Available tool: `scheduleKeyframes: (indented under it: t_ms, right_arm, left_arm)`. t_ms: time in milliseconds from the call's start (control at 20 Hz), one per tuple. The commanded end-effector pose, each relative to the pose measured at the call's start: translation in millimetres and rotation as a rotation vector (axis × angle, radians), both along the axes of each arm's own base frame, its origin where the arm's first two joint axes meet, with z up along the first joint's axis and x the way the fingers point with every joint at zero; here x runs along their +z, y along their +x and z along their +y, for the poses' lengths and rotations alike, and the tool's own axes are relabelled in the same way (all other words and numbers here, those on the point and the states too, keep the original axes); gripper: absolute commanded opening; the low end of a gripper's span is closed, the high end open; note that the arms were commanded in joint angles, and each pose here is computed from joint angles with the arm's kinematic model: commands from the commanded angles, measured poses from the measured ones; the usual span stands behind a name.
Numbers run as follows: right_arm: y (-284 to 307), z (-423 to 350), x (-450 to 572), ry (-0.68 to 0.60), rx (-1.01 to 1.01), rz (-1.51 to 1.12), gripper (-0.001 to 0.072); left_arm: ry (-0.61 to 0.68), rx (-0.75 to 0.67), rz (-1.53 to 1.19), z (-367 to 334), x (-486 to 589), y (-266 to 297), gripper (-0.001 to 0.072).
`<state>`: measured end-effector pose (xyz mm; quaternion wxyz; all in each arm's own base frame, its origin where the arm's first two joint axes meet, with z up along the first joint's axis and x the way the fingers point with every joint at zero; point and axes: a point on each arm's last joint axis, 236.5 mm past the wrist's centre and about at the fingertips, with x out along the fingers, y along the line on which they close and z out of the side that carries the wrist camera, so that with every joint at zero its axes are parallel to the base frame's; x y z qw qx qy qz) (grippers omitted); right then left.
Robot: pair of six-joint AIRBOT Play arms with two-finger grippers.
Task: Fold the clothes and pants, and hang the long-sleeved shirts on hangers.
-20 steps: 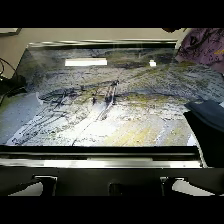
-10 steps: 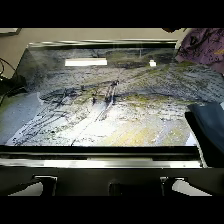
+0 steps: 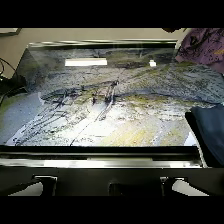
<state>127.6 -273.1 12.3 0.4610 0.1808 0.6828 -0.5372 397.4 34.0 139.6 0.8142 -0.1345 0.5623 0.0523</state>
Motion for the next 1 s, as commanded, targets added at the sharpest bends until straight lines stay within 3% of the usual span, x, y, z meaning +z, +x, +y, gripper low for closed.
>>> scheduleKeyframes:
  t_ms: [0, 50, 100, 150, 200, 300, 400, 550, 700, 950]
  right_arm:
    - [-5.5, -2.0, -7.2, -0.008, 0.018, 0.023, 0.004]
    - [-5.3, -2.1, -8.3, -0.014, 0.01, 0.019, 0.0137]
    - [-2.4, -3.0, -9.3, -0.016, 0.014, 0.005, 0.0303]
    - [3.0, -2.9, -9.3, -0.013, 0.014, -0.019, 0.0414]
    - [13.4, -3.9, -7.5, -0.011, 0.017, -0.064, 0.0419]
    - [62.9, -1.6, -2.1, 0.022, 0.048, -0.272, 0.0417]
    - [147.9, 18.9, 16.5, 0.109, 0.15, -0.606, 0.0397]
    - [255.5, 103.3, 55.0, 0.247, 0.451, -0.925, 0.0211]
    - [285.0, 226.5, 54.4, 0.418, 0.814, -0.872, 0.003]
    - [263.6, 390.5, 41.9, 0.559, 1.252, -0.726, 0.0029]
  left_arm:
    - [0.0, 0.002, 0.0, 0.3, 0.0, 0.0, 0.0015]
    - [0.0, 0.002, 0.0, 0.3, 0.0, 0.0, 0.0016]
    - [0.0, 0.002, 0.0, 0.3, 0.0, 0.0, 0.0015]
    - [0.0, 0.002, 0.0, 0.4, 0.0, 0.0, 0.0015]
    - [0.0, 0.002, 0.0, 0.3, 0.0, 0.0, 0.0015]
    - [0.0, 0.002, 0.0, 0.3, 0.0, 0.0, 0.0016]
    - [-0.001, 0.002, 0.0, 0.2, 0.0, 0.0, 0.0015]
    - [0.002, -0.014, -0.008, -1.6, 3.1, -4.0, 0.0014]
    - [-0.043, -0.126, 0.0, -27.5, -8.4, -33.7, 0.0014]
    - [-0.031, -0.182, -0.115, -58.6, -29.7, -95.4, 0.0014]
